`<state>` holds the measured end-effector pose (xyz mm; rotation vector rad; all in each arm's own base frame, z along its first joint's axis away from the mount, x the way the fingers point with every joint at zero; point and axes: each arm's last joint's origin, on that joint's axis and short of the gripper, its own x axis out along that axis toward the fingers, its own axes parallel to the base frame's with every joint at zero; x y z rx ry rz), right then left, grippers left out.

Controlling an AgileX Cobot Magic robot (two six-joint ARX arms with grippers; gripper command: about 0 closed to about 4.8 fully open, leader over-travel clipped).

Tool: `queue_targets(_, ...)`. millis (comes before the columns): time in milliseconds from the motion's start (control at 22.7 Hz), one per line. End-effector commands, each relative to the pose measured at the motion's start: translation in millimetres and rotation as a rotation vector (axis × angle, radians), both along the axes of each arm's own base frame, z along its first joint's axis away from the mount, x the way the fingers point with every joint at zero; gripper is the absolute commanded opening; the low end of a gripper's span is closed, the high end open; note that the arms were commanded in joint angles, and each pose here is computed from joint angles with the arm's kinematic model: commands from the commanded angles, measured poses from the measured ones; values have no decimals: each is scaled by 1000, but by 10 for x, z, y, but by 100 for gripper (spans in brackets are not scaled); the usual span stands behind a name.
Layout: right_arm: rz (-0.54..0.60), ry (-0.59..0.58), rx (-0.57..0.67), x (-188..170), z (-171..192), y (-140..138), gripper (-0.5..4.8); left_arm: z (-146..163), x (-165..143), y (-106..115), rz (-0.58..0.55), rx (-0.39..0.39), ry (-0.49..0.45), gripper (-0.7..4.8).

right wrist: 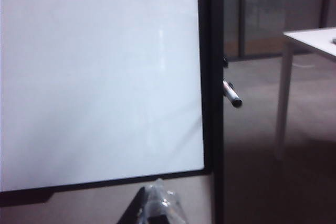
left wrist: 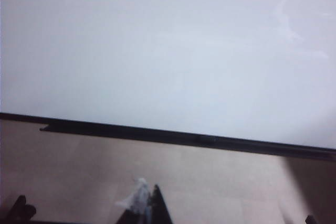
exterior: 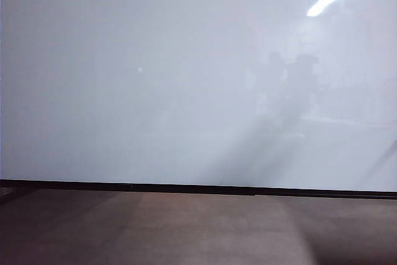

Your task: Reach to the right to find the marker pen, pick it up, and write the number 0 on the whiteboard.

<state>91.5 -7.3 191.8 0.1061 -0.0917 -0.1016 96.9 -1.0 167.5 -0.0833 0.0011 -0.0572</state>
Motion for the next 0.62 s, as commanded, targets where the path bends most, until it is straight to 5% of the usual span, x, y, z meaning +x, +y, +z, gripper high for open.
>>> queue_targets(44, 15, -59, -13, -47, 172, 9, -8, 168, -33, -2, -2, -3, -54, -6)
queue_targets(221, 19, -97, -39, -89, 426, 14, -5, 387, -85, -9, -25, -25, -65, -6)
queue_targets(309, 17, -111, -43, -114, 654, 15, 129, 505, -84, -29, -95, -53, -49, -6)
queue_targets(353, 12, -126, -44, -110, 845, 13, 271, 630, -72, -40, -133, -50, -59, -6)
queue_targets(485, -4, -130, -106, -20, 1233, 3, 438, 990, 45, -53, -181, -50, -39, -6)
queue_targets(618, -11, -127, -147, 173, 1581, -10, 446, 1283, 319, -92, -301, -67, -19, -6)
